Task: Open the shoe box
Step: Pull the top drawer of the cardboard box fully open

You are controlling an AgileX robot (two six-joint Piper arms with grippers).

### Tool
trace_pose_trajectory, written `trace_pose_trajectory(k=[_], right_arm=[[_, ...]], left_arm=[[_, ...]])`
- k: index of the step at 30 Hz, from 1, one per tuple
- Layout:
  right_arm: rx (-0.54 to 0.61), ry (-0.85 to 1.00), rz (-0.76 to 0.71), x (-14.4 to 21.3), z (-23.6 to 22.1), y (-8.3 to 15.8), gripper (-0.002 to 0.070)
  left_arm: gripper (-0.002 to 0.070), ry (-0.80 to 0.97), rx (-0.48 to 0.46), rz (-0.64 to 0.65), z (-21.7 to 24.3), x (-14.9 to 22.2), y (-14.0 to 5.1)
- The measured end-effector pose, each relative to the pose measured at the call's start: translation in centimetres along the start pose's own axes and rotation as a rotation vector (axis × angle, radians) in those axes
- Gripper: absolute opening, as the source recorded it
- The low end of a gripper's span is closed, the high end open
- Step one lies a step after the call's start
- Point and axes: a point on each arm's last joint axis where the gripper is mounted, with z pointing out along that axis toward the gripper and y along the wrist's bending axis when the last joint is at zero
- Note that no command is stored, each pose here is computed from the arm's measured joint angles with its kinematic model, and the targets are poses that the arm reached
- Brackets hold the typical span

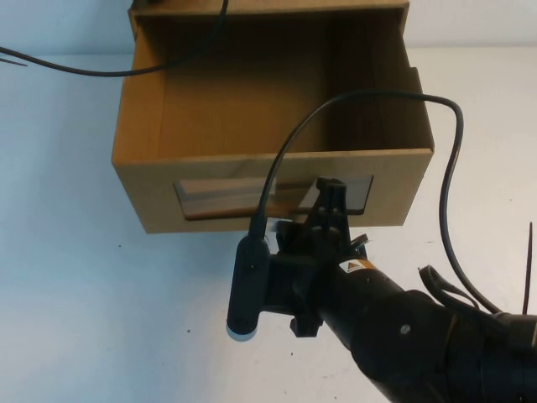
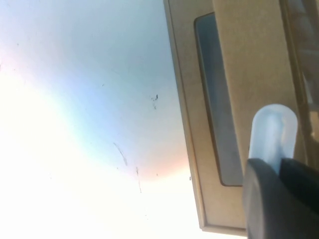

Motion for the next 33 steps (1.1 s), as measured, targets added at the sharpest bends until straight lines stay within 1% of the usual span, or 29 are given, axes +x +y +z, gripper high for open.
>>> trace_pose_trajectory(k=[3,5,9,11,12,14,17,19,21,23,25,26,29,31,33], right_arm=[[-0.001,0.005,0.012,0.0,0.0,0.0,0.0035],[-0.012,0.002,0.052,0.0,0.0,0.1,0.0085],[-0.057,-0.047,0.108,-0.5,-0.6,0.0,0.0265],[-0.096,-0.115,0.127,-1.1,-1.5,-0.4,0.0353],[-0.119,-0.163,0.135,-1.6,-2.2,-0.6,0.0384],[-0.154,-0.253,0.143,-2.3,-3.6,-1.3,0.0412],[-0.189,-0.385,0.159,-3.3,-6.2,-2.5,0.0427],[-0.179,-0.438,0.173,-3.5,-7.7,-3.5,0.0421],[-0.155,-0.469,0.192,-3.5,-8.9,-4.5,0.0397],[-0.127,-0.491,0.215,-3.3,-9.9,-5.5,0.0353],[-0.09,-0.502,0.246,-3.0,-11.0,-6.5,0.0277],[-0.065,-0.501,0.261,-2.7,-11.5,-7.1,0.0237],[0.019,-0.462,0.333,-1.8,-12.6,-8.6,0.0079],[0.088,-0.398,0.414,-0.7,-13.2,-9.7,0.0027],[0.139,-0.336,0.496,0.4,-13.9,-10.6,0.0006]], left_arm=[[-0.0004,-0.001,-0.001,0.0,0.0,0.0,0.0],[-0.0004,-0.004,-0.003,0.001,0.1,0.0,0.0],[-0.0004,-0.006,-0.005,0.001,0.1,-0.1,0.0],[-0.0004,-0.006,-0.005,0.001,0.1,-0.1,0.0],[-0.0004,-0.006,-0.005,0.001,0.1,-0.1,0.0],[-0.0004,-0.007,-0.006,0.001,0.1,-0.1,0.0],[-0.0004,-0.009,-0.007,0.024,-0.1,-0.2,-0.1],[-0.0005,-0.009,-0.013,0.046,-0.3,-0.3,-0.3],[-0.0005,-0.011,-0.024,0.074,-0.5,-0.7,-0.5],[-0.0005,-0.009,-0.046,0.112,-1.0,-1.2,-0.9],[-0.0005,-0.025,-0.067,0.149,-1.9,-2.1,-1.5],[-0.0005,-0.042,-0.068,0.166,-2.5,-2.7,-2.3],[-0.0005,-0.093,-0.06,0.21,-4.9,-4.6,-5.1],[-0.0005,-0.119,-0.046,0.244,-6.9,-5.7,-7.6],[-0.0005,-0.119,-0.02,0.277,-8.7,-6.1,-10.0]])
